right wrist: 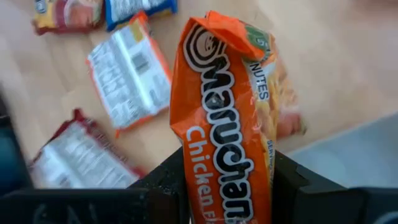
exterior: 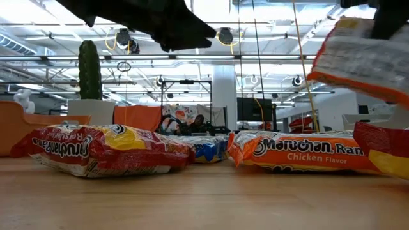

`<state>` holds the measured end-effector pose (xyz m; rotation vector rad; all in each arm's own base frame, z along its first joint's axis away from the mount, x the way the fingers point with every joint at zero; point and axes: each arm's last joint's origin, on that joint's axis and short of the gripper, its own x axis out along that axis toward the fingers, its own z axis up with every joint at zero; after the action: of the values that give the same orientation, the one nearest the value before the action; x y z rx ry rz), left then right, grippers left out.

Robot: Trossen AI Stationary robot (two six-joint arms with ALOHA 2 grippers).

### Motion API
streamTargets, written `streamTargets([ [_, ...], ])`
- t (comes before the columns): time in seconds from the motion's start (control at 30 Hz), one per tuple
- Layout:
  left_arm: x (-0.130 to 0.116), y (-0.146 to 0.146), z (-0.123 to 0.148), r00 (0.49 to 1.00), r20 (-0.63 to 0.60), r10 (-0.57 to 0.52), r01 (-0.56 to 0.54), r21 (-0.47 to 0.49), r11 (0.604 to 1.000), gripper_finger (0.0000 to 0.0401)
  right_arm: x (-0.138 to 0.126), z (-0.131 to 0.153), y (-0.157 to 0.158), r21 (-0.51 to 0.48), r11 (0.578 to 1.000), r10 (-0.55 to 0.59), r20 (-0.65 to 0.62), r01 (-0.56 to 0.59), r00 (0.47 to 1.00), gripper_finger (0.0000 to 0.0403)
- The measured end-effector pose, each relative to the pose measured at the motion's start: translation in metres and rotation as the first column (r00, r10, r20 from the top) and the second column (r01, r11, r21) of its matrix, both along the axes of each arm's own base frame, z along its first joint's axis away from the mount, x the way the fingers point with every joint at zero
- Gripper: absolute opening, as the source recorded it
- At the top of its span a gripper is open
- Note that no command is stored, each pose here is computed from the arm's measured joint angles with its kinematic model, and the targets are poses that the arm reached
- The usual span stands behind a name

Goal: Sort Maruchan noodles
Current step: Put the center orange noodle pack into the white bin

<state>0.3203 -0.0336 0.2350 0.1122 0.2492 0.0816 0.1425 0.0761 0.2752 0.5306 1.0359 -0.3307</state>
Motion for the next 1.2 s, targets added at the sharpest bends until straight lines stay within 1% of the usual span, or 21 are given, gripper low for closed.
streamTargets([
  [0.07,0.001,0.004,0.001,1.000,0.017,-0.016,0.016,-0.026,1.000,0.0266,-0.004,0.005,-0.001,0.032,0.999,0.007,-0.003,-0.006,1.000,0.0120],
  [0.2,0.002,0.008,0.004,0.998,0.050,-0.042,0.044,-0.044,0.998,0.0266,-0.011,0.022,-0.005,0.032,0.999,0.008,-0.031,-0.007,1.000,0.0120],
  [0.4,0.002,0.007,0.006,0.997,0.061,-0.047,0.050,-0.045,0.998,0.0266,-0.023,0.058,-0.011,0.063,0.995,-0.067,-0.147,0.077,0.987,0.0120],
  [0.47,0.003,0.007,0.006,0.996,0.068,-0.051,0.053,-0.032,0.998,0.0266,-0.025,0.068,-0.012,0.053,0.993,-0.095,-0.173,0.106,0.980,0.0120],
  [0.57,0.003,0.007,0.007,0.996,0.071,-0.053,0.054,-0.024,0.998,0.0266,-0.027,0.076,-0.015,-0.009,0.990,-0.138,-0.184,0.139,0.973,0.0120],
  [0.63,0.003,0.008,0.007,0.996,0.070,-0.051,0.052,-0.018,0.998,0.0266,-0.025,0.074,-0.015,-0.055,0.988,-0.152,-0.193,0.144,0.969,0.0120],
  [0.77,0.003,0.010,0.008,0.995,0.082,-0.049,0.049,0.001,0.999,0.0266,-0.019,0.059,-0.012,-0.120,0.985,-0.147,-0.244,0.120,0.959,0.0121],
  [0.93,0.003,0.013,0.008,0.996,0.082,-0.043,0.043,0.002,0.999,0.0266,-0.014,0.031,-0.008,-0.159,0.981,-0.165,-0.371,0.113,0.914,0.0121],
  [1.1,0.003,0.013,0.008,0.996,0.081,-0.043,0.043,0.001,0.999,0.0266,-0.012,0.006,-0.012,-0.242,0.965,-0.201,-0.438,0.100,0.876,0.0121],
  [1.2,0.003,0.013,0.008,0.996,0.081,-0.042,0.042,-0.002,0.999,0.0266,-0.012,-0.007,-0.015,-0.291,0.954,-0.206,-0.474,0.069,0.856,0.0121],
])
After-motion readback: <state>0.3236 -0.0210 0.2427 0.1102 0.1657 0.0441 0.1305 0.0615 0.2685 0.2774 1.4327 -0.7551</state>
